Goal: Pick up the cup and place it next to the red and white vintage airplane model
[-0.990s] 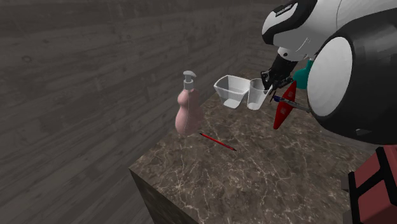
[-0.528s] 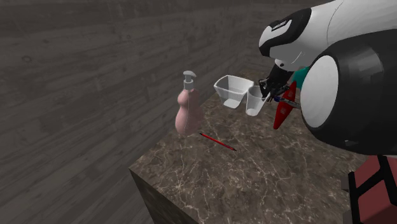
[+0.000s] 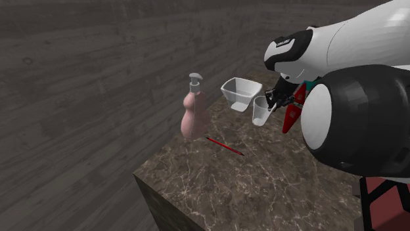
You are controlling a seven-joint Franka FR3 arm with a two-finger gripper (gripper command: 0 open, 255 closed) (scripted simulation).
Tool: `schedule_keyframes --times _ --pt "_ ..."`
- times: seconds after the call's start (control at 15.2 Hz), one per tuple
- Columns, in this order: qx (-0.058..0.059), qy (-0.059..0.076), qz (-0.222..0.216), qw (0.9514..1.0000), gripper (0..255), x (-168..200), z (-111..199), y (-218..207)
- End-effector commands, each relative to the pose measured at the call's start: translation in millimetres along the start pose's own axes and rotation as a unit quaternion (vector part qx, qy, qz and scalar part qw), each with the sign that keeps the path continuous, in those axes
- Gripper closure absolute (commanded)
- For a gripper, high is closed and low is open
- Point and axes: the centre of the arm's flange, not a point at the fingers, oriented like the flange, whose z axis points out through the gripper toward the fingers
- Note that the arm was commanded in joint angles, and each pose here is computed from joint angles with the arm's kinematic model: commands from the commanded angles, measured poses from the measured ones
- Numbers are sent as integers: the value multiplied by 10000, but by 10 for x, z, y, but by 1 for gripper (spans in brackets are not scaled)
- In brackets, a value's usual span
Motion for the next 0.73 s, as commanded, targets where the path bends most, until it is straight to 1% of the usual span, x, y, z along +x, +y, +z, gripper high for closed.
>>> schedule_keyframes --times 0.0,0.33,0.4,0.66 --pt "-1 5 -1 10000 255 -5 23 4" --pt "-1 5 -1 10000 255 -5 23 4" --pt "-1 5 -1 10000 0 -5 23 4" --pt "-1 5 -1 10000 0 -6 23 4"
